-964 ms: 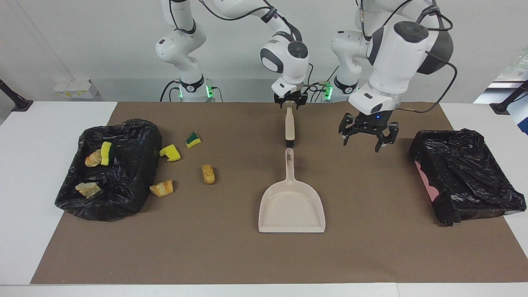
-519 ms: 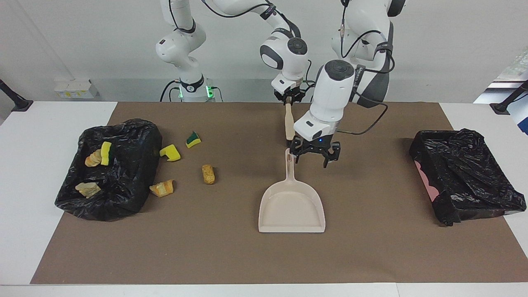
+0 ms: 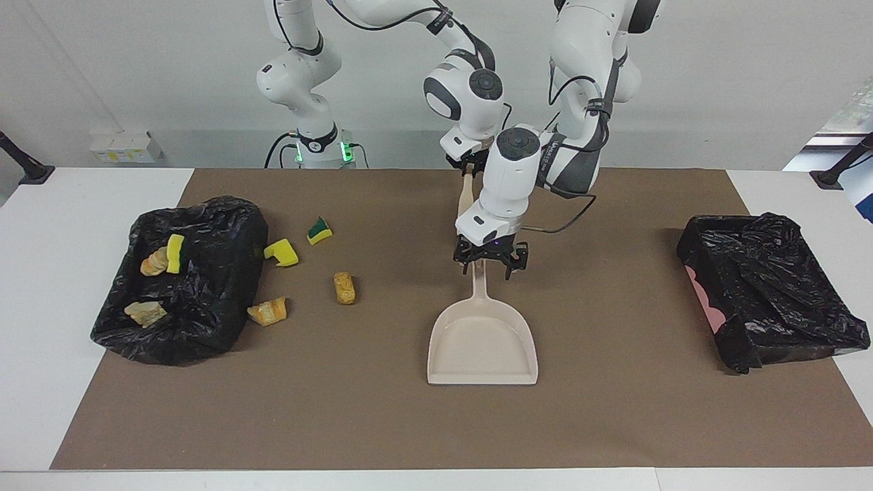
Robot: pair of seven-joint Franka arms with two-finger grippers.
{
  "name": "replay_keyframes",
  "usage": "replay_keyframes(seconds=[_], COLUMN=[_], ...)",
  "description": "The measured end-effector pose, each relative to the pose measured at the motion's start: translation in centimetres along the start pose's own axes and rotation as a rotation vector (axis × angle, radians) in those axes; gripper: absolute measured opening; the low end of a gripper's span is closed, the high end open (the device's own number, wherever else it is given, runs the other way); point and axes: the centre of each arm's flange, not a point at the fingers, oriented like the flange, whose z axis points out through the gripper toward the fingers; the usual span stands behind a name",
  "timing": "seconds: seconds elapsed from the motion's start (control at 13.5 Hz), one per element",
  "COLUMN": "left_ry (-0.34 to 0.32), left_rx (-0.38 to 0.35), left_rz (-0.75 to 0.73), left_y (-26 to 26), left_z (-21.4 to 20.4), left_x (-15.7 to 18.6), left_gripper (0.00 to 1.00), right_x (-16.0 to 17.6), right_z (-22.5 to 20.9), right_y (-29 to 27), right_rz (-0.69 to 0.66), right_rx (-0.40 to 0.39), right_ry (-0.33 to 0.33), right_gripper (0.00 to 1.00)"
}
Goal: Sweep and dump trash in bin
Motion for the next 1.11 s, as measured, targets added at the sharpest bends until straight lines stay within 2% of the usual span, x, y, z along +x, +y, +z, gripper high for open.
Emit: replay_keyframes(seconds=[0.3,0.44,0.52,0.59,0.67,0.89,0.96,1.11], left_ry=[-0.018,-0.008,-0.006,-0.006,-0.006,-0.008,-0.009,-0.006], left_rx=[0.006,0.001,0.0,0.001,0.001,0.001,0.002,0.002], left_rz=[0.004,-0.002,-0.004,-0.005,-0.006,-0.005,-0.005,-0.006], left_y=[0.3,0.8,0.7,0.7,0.6,0.7,0.7,0.6], left_z=[1.5,2.5,2.7,2.8,2.9,2.9,2.9,2.8], left_x=[-0.8,-1.0,-0.9,-0.9,-0.9,-0.9,-0.9,-0.8], left_gripper=[1.0,1.0,0.91,0.91,0.84,0.43,0.33,0.32], right_x=[5.1,7.2,8.0,8.9,9.9,13.0,13.6,13.7], right_z=[-5.0,-7.6,-8.8,-9.8,-10.2,-9.3,-8.8,-7.3], right_y=[5.4,8.7,10.0,11.5,12.9,18.1,19.8,22.4], right_rz=[0.116,0.136,0.156,0.185,0.215,0.318,0.347,0.381], right_rx=[-0.013,-0.1,-0.134,-0.159,-0.178,-0.262,-0.296,-0.356], right_ry=[-0.016,0.012,0.011,0.001,-0.015,-0.082,-0.107,-0.135], right_gripper=[0.26,0.26,0.26,0.26,0.26,0.26,0.26,0.26])
